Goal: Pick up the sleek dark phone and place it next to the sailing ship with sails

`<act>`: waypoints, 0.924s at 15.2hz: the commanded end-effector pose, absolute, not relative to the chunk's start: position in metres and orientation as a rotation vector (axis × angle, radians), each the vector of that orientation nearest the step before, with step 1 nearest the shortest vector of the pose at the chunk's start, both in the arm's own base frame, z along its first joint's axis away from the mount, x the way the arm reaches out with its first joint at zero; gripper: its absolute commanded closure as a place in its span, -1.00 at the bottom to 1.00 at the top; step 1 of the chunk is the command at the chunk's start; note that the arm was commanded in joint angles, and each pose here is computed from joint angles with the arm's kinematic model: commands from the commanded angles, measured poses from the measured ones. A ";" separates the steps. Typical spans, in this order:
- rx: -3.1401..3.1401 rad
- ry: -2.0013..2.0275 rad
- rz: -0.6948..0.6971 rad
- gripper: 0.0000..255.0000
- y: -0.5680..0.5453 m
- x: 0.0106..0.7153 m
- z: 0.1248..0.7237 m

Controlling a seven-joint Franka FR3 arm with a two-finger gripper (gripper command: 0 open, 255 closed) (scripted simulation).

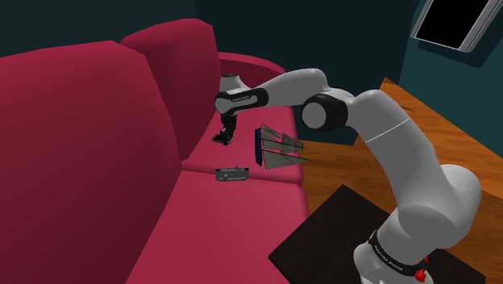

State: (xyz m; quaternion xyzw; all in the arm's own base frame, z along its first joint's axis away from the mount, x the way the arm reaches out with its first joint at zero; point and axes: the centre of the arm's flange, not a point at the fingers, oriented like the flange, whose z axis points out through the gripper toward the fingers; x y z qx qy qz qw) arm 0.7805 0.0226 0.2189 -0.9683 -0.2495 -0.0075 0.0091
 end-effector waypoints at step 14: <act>-3.025 -0.779 -0.024 -1.00 0.023 0.780 0.181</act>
